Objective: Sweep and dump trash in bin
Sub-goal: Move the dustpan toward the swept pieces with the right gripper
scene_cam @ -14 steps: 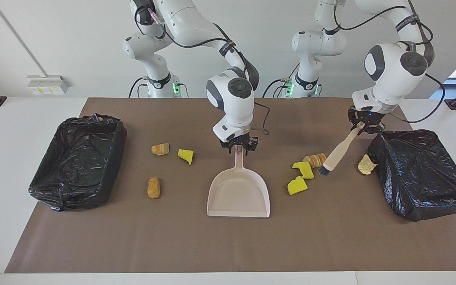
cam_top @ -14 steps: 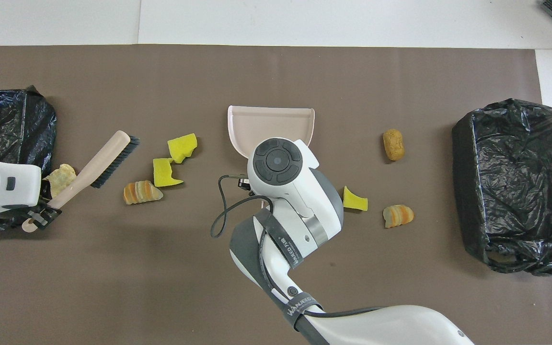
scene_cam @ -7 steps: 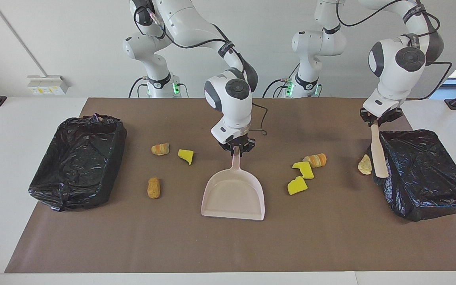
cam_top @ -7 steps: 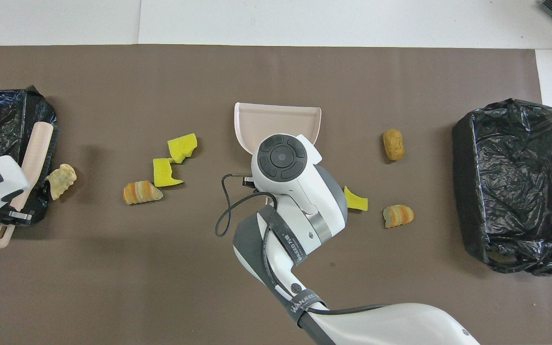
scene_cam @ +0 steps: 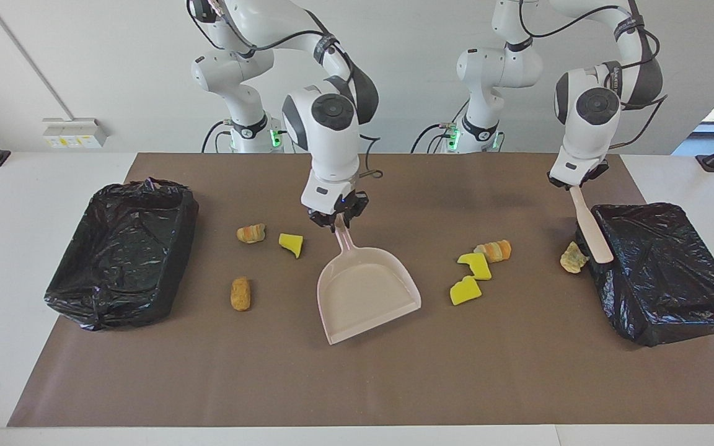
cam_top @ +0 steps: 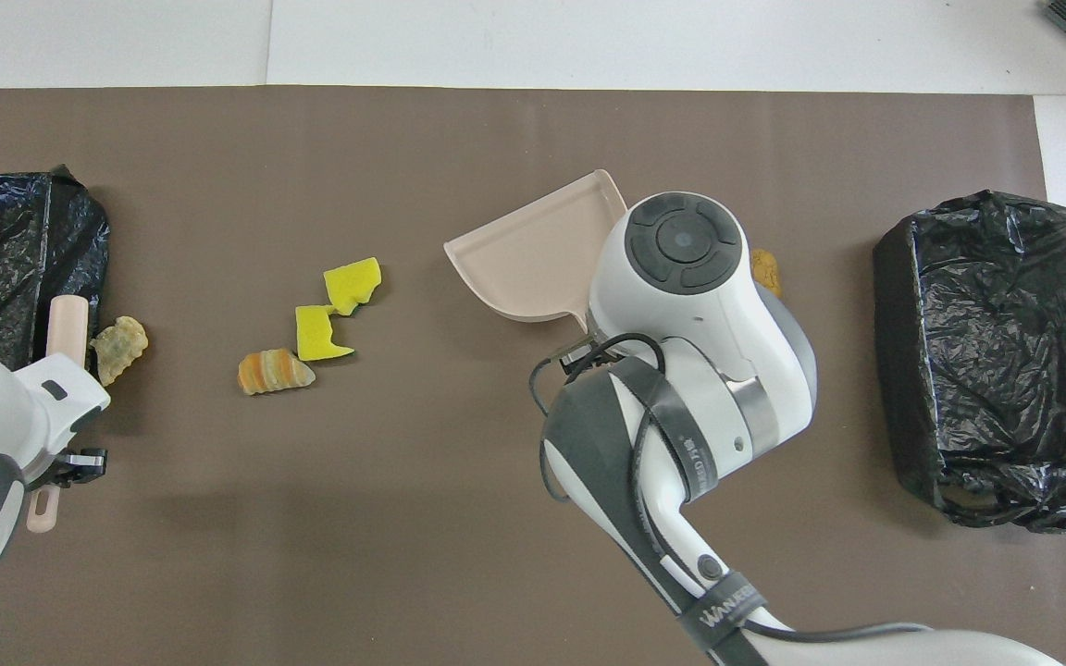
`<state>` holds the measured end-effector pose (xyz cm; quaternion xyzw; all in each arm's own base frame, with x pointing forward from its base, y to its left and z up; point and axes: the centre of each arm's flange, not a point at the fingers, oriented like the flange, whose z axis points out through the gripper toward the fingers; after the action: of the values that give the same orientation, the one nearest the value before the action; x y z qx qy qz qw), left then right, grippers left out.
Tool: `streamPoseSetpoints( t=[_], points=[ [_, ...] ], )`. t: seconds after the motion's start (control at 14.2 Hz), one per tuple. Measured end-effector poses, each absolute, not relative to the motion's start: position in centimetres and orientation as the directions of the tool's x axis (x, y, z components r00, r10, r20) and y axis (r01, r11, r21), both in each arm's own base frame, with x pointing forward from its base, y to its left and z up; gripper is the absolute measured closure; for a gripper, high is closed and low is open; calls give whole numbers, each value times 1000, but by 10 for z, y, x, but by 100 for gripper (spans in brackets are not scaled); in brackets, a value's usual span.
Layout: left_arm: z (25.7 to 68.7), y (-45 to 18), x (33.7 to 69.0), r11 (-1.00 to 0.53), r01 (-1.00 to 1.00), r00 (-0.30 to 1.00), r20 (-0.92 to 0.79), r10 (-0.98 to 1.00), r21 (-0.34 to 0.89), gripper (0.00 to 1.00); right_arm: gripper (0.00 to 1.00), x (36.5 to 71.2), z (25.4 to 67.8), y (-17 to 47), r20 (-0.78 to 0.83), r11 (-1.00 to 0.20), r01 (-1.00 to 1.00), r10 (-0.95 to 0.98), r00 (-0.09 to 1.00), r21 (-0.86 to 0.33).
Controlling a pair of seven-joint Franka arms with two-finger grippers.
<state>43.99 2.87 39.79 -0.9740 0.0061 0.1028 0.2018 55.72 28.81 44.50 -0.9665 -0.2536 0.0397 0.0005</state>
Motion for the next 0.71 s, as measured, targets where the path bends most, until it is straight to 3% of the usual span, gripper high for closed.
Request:
streamPoseSetpoints(
  t=[0.28, 0.71],
  points=[
    [383, 28, 431, -910, -57, 973, -226, 42, -412, 73, 67, 531, 427, 266, -154, -618, 786, 778, 609, -9],
    [378, -13, 428, -922, -115, 969, -245, -23, -369, 73, 67, 504, 402, 282, -157, -351, 936, 926, 342, -34]
  ],
)
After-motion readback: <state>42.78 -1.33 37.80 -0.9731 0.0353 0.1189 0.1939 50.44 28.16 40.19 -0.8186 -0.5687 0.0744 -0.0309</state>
